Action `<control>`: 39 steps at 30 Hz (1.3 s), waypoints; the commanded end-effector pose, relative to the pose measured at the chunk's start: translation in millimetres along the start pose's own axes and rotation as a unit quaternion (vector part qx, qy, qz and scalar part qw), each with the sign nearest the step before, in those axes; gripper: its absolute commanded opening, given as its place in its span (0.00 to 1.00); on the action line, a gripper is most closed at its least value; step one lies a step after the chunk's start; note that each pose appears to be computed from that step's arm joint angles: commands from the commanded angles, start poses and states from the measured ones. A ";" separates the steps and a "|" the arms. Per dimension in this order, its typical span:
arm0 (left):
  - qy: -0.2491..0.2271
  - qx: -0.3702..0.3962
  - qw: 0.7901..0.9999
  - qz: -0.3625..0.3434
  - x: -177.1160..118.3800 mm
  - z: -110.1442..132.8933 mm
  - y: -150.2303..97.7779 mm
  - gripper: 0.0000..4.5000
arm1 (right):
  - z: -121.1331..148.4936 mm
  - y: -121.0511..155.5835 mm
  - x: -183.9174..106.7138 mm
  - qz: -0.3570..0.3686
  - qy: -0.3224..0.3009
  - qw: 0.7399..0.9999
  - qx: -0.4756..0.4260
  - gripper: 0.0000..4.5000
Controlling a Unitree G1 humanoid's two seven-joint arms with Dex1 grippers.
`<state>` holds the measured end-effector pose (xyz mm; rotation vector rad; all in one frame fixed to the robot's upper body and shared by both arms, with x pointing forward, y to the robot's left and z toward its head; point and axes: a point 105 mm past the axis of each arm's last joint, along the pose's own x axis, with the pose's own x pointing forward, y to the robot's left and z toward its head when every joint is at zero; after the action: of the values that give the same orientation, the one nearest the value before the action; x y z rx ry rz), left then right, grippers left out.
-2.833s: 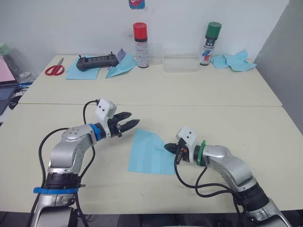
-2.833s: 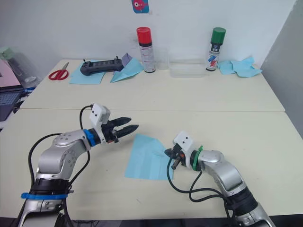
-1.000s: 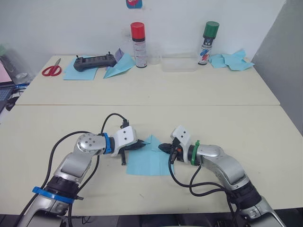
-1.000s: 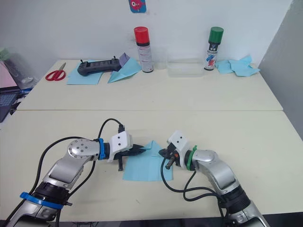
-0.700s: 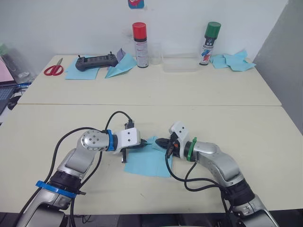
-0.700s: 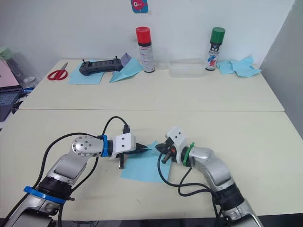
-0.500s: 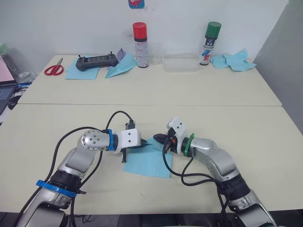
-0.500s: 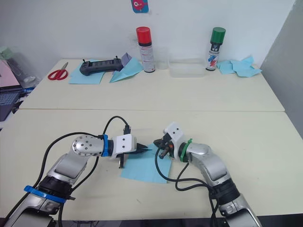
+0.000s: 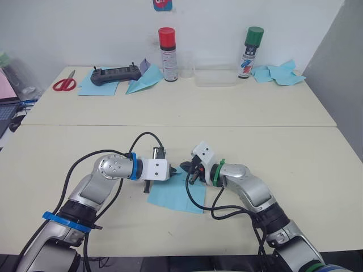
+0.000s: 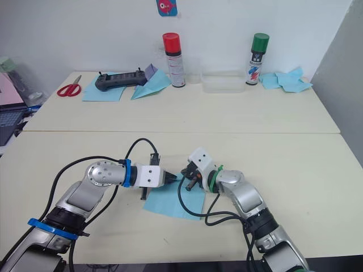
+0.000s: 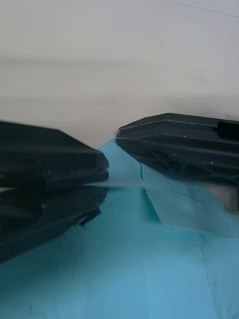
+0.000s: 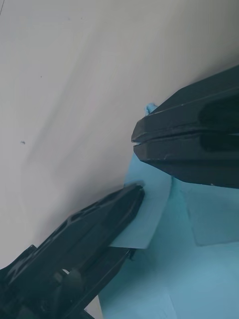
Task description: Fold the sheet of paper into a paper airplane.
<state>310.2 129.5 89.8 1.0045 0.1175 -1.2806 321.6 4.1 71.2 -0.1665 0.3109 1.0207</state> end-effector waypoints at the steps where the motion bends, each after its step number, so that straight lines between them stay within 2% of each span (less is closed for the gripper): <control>1: -0.010 -0.010 1.000 -0.022 -0.5 4.4 -5.0 0.31 | -11.0 -1.1 -2.0 -0.004 0.017 1.000 0.008 0.00; 6: -0.009 -0.024 0.999 -0.026 -10.2 4.8 -3.8 0.67 | -12.2 0.3 -2.5 -0.003 0.018 1.000 0.010 0.00; 9: -0.023 -0.088 0.996 0.010 -36.7 7.9 14.4 0.88 | -13.0 1.8 -2.8 -0.003 0.018 1.000 0.012 0.00; 11: -0.042 -0.160 0.986 0.031 -50.9 7.4 25.1 0.99 | -12.7 1.5 -3.0 -0.003 0.017 1.000 0.012 0.00; 16: -0.122 -0.291 0.944 0.099 -63.3 9.2 48.5 0.99 | -12.7 1.6 -3.1 -0.001 0.017 1.000 0.012 0.00; 19: -0.162 -0.335 0.920 0.118 -58.1 11.9 51.4 0.99 | -12.5 1.2 -3.5 0.001 0.017 1.000 0.011 0.00; 22: -0.157 -0.337 0.921 0.115 -43.1 11.4 40.5 0.87 | -12.2 0.5 -3.7 0.001 0.016 1.000 0.010 0.00; 24: -0.141 -0.332 0.927 0.103 -29.6 8.2 25.8 0.74 | -12.2 1.3 -4.0 0.002 0.016 1.000 0.010 0.00; 27: -0.122 -0.334 0.930 0.089 -15.0 4.2 5.8 0.52 | -12.6 1.9 -5.2 0.001 0.016 1.000 0.011 0.00; 34: -0.065 -0.351 0.930 0.093 -1.8 -18.6 -16.6 0.02 | -11.0 1.5 -7.2 -0.002 0.014 1.000 0.017 0.00; 39: -0.064 -0.370 0.922 0.099 -3.4 -25.0 -19.7 0.02 | -11.8 1.8 -7.4 -0.002 0.016 1.000 0.016 0.00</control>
<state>304.7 143.6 72.5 0.2744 0.3307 -1.0068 316.7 1.5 70.5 -0.1573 0.3194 1.0207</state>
